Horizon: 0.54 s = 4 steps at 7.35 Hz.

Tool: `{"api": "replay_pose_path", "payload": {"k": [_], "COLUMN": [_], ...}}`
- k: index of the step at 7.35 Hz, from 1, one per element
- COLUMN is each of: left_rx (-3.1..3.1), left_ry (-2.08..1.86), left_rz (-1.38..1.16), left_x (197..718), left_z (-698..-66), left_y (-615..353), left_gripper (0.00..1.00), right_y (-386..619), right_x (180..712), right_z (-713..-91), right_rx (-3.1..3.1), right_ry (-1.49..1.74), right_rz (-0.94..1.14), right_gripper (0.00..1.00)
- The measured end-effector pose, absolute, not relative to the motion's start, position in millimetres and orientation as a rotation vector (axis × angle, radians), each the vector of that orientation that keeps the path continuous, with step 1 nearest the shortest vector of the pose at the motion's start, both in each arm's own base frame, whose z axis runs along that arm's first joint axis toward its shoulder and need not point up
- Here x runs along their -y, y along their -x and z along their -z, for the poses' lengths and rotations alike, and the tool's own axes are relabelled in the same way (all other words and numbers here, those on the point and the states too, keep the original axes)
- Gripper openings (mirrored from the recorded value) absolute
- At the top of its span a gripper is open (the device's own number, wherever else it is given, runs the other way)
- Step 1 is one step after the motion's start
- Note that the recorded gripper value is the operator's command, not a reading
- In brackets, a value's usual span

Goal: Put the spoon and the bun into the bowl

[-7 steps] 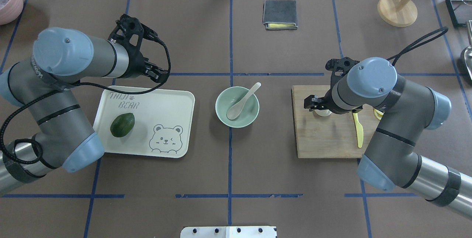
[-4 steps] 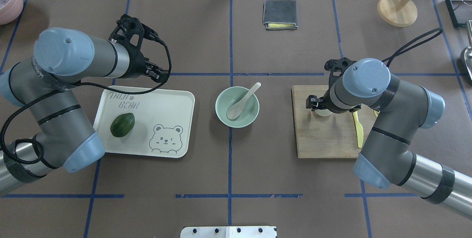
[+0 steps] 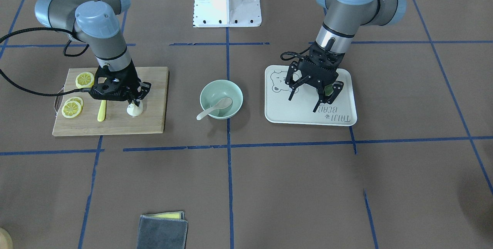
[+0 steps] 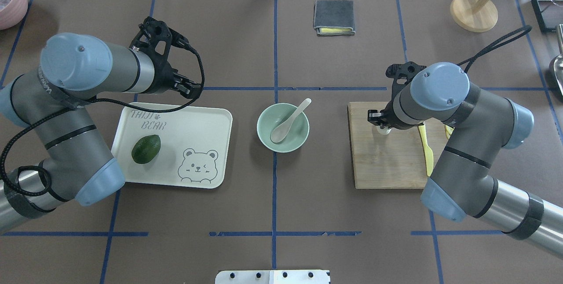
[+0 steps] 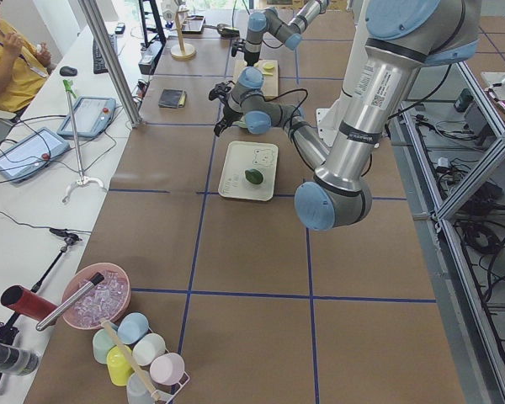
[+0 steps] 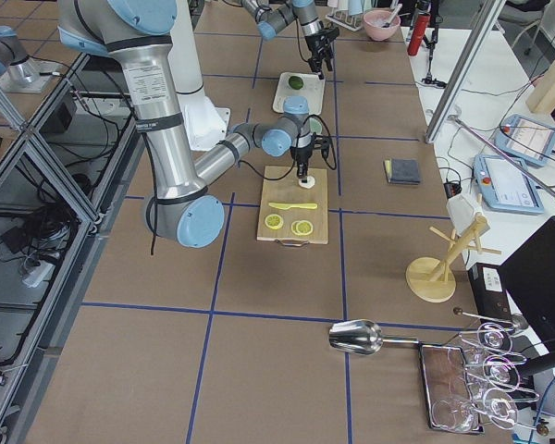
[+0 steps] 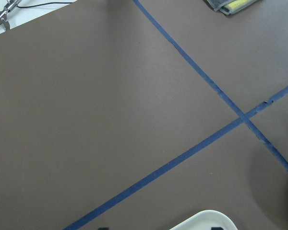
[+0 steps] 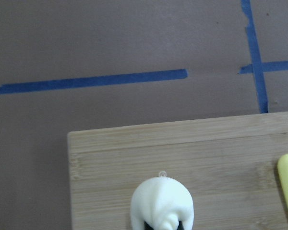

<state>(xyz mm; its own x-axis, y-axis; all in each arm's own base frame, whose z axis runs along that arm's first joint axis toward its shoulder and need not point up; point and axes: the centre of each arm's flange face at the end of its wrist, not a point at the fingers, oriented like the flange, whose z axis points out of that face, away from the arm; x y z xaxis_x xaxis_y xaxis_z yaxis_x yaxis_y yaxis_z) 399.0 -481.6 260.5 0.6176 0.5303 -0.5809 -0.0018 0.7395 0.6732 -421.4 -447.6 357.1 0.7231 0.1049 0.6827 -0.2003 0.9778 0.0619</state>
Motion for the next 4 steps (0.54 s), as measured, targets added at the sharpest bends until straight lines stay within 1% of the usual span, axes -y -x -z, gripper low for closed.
{"api": "replay_pose_path", "payload": {"k": [2, 4], "left_rx": [-0.838, -0.788], "left_ry": [-0.705, -0.722], "left_rz": [-0.340, -0.388], "left_x": [487.3, 487.4], "left_z": [-269.6, -297.5], "left_y": [-372.9, -325.5], "left_gripper": [0.76, 0.76], "right_y": [435.0, 462.8], "right_x": [455.0, 441.6], "right_z": [-296.2, -238.1], "right_rx": [0.807, 0.883], "right_ry": [-0.159, -0.138], "right_rz": [-0.175, -0.210], "right_gripper": [0.00, 0.00]}}
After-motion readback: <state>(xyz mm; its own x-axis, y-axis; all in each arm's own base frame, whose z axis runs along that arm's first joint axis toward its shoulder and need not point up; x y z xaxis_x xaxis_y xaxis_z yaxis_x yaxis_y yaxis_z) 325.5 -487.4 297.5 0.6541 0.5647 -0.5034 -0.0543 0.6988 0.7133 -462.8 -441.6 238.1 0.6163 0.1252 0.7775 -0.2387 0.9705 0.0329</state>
